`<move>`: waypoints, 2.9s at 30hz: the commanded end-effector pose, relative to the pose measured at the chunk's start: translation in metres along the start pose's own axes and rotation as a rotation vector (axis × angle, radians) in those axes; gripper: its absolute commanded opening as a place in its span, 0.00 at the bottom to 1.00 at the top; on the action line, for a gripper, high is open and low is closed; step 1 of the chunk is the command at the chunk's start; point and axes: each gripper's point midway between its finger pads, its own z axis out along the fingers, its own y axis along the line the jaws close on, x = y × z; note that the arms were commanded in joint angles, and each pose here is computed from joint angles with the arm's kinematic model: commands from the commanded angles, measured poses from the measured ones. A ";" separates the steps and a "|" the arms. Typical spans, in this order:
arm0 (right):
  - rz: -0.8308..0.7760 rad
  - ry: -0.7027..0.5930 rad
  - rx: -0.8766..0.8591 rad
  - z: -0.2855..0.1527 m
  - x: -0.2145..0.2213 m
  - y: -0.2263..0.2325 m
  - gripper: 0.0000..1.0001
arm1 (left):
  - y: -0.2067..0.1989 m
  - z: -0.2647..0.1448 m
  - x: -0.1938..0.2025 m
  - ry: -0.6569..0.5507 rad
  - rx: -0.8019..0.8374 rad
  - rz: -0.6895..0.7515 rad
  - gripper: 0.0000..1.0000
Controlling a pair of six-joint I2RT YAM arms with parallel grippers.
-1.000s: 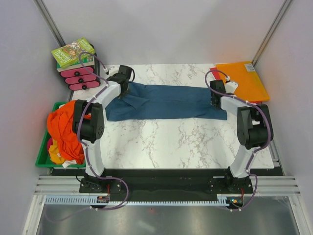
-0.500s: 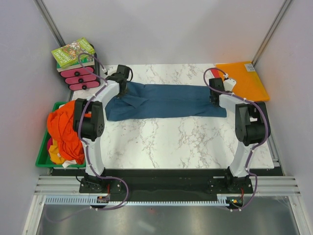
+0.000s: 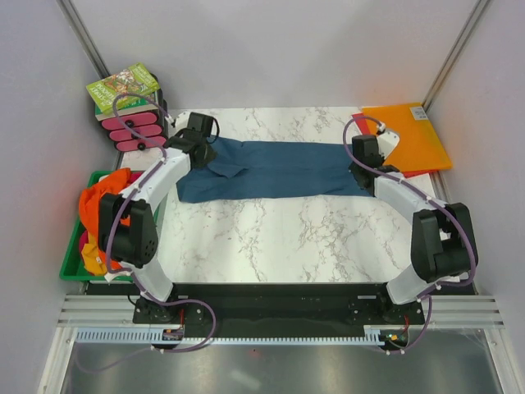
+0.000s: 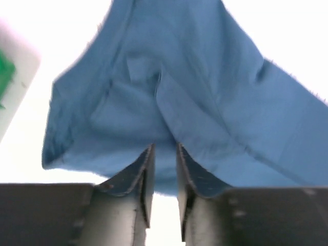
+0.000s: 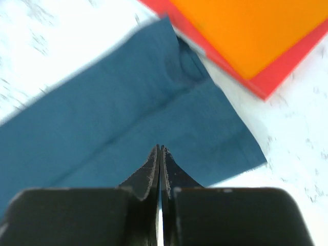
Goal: Fold and stack the t-shirts
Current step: Rotate the tshirt 90 degrees
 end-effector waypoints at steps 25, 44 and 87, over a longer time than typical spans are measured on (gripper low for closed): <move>-0.084 0.368 0.106 0.032 0.129 -0.036 0.00 | 0.083 0.051 0.153 0.395 -0.288 -0.034 0.14; -0.177 0.646 -0.118 -0.092 0.226 -0.020 0.02 | 0.040 0.098 0.103 0.440 -0.276 0.048 0.13; -0.480 0.335 -0.117 -0.058 0.166 0.053 0.20 | -0.026 0.086 0.119 0.423 0.002 0.163 0.20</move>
